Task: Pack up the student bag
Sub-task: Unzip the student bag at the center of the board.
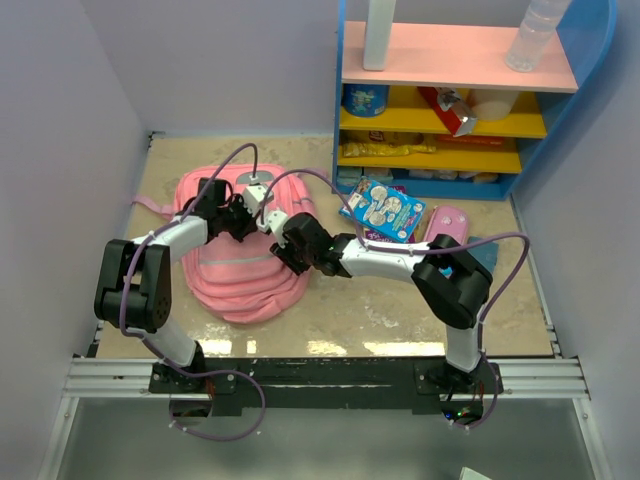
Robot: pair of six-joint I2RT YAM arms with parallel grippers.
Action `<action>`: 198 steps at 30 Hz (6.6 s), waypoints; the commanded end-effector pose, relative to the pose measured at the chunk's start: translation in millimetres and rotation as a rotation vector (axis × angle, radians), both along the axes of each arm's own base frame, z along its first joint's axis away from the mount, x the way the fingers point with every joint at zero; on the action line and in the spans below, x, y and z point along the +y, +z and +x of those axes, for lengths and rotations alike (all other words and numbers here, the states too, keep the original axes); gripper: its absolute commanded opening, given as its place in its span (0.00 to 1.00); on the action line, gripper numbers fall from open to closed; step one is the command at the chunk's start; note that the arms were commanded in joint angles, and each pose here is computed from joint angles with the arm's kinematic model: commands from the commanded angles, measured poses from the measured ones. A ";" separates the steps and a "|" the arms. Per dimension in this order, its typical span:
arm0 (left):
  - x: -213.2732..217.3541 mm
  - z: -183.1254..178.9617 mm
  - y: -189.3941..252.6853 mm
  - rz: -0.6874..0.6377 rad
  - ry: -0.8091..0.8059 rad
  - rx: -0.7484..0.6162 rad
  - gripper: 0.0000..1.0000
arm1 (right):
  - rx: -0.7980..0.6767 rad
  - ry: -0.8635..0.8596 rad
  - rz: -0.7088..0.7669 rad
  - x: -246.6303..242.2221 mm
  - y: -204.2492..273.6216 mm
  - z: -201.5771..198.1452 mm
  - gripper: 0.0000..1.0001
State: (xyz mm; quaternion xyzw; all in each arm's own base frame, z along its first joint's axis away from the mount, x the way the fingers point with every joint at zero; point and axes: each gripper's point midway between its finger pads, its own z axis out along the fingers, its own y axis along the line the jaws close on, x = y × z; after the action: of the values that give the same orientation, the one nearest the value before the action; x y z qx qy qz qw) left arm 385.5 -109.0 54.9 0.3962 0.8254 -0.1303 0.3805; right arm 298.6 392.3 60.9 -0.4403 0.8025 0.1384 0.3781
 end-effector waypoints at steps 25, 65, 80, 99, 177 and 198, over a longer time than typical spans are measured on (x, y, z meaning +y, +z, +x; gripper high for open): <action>18.7 -14.0 -23.7 0.044 0.080 0.092 0.00 | 0.086 -0.072 0.105 -12.9 7.5 -33.0 0.00; 143.3 -1.4 26.3 0.059 0.286 0.069 0.31 | 0.097 -0.289 0.070 39.0 -1.4 -55.7 0.00; 142.4 -76.7 -26.4 0.067 0.270 0.190 0.22 | 0.036 -0.378 -0.003 15.4 1.4 30.7 0.00; 150.9 -83.3 -42.6 0.254 0.459 0.183 0.00 | 0.078 -0.143 0.089 37.3 35.7 -52.6 0.00; 84.4 -135.3 19.0 0.243 -0.576 -0.101 0.34 | 0.153 -0.380 0.165 34.9 16.7 19.6 0.00; 39.4 -96.1 22.7 0.112 -0.447 -0.262 0.33 | 0.170 -0.280 0.233 55.5 42.7 -4.1 0.00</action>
State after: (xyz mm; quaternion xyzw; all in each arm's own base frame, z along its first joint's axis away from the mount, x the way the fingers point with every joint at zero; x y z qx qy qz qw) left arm 283.8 -42.8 70.0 0.6047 0.6953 -0.0848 0.3790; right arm 315.4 423.3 67.3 -0.2434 0.8860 0.1565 0.3624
